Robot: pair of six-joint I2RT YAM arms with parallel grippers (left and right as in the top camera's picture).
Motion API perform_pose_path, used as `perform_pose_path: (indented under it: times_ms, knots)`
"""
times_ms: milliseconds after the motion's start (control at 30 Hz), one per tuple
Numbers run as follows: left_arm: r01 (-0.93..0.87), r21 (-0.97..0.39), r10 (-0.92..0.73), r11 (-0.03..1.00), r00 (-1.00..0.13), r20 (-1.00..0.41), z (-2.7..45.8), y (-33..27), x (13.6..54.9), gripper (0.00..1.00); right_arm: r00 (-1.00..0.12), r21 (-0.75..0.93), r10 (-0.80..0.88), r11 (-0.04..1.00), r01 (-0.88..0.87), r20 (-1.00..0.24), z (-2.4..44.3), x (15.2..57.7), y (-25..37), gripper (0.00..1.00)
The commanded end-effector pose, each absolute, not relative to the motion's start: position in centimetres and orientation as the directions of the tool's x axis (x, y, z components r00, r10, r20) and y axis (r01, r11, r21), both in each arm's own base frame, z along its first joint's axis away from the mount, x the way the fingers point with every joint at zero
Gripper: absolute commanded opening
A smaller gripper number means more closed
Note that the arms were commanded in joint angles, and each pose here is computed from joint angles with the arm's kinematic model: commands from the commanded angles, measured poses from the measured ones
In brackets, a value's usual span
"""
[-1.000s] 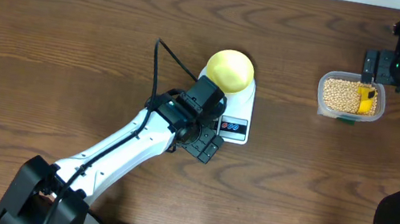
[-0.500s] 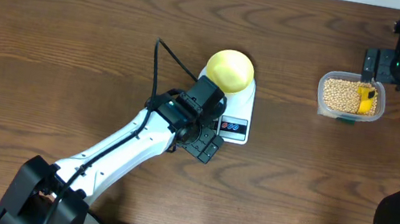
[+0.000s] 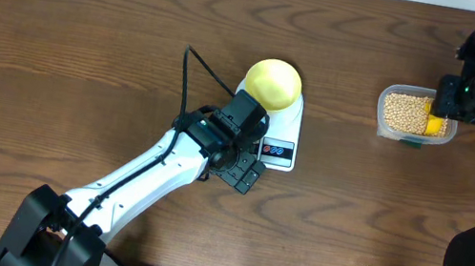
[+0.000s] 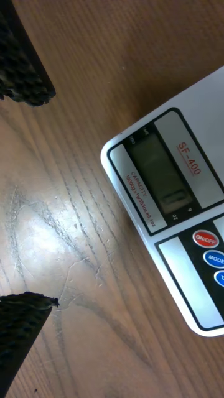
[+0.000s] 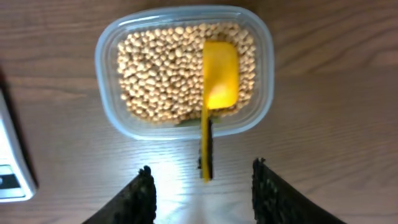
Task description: Scoop item into bowl and weigh 50g on scale
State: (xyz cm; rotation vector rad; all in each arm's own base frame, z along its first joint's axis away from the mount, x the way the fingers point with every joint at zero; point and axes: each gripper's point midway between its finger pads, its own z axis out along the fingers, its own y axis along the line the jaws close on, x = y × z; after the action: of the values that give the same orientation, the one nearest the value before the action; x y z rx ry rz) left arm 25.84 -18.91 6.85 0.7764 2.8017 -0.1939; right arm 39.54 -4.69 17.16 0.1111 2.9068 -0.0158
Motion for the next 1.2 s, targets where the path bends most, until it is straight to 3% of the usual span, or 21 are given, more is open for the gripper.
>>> perform_pose_path:
  times_ms: [0, 167, 433, 767, 867, 1167]
  knots:
    - [0.506, -0.059, 0.477, 0.860, -0.840, -0.258, 7.1, -18.9, 26.1, 0.98, -0.972, 0.019, 0.074, 0.997, 0.072, -0.225, 17.0, 39.3, -4.1, 0.48]
    - [0.506, -0.059, 0.477, 0.860, -0.840, -0.258, 7.1, -18.9, 26.1, 0.98, -0.974, 0.020, 0.072, 0.997, 0.070, -0.216, 16.7, 39.3, -4.0, 0.40]
    - [0.506, -0.059, 0.477, 0.860, -0.840, -0.258, 7.1, -18.9, 26.1, 0.98, -0.974, -0.043, 0.063, 0.996, 0.074, -0.215, 14.9, 39.5, -4.8, 0.43]
    - [0.506, -0.059, 0.477, 0.860, -0.840, -0.258, 7.1, -18.9, 26.1, 0.98, -0.959, -0.049, 0.051, 0.997, 0.067, -0.280, 13.8, 41.2, -5.0, 0.14]
    - [0.506, -0.059, 0.477, 0.860, -0.840, -0.258, 7.1, -18.9, 26.1, 0.98, -0.949, -0.056, 0.031, 0.997, 0.051, -0.314, 14.1, 42.0, -5.1, 0.01]
    - [0.506, -0.059, 0.477, 0.860, -0.840, -0.258, 7.1, -18.9, 26.1, 0.98, -0.913, -0.072, 0.001, 0.997, 0.034, -0.408, 15.0, 44.4, -5.3, 0.01]
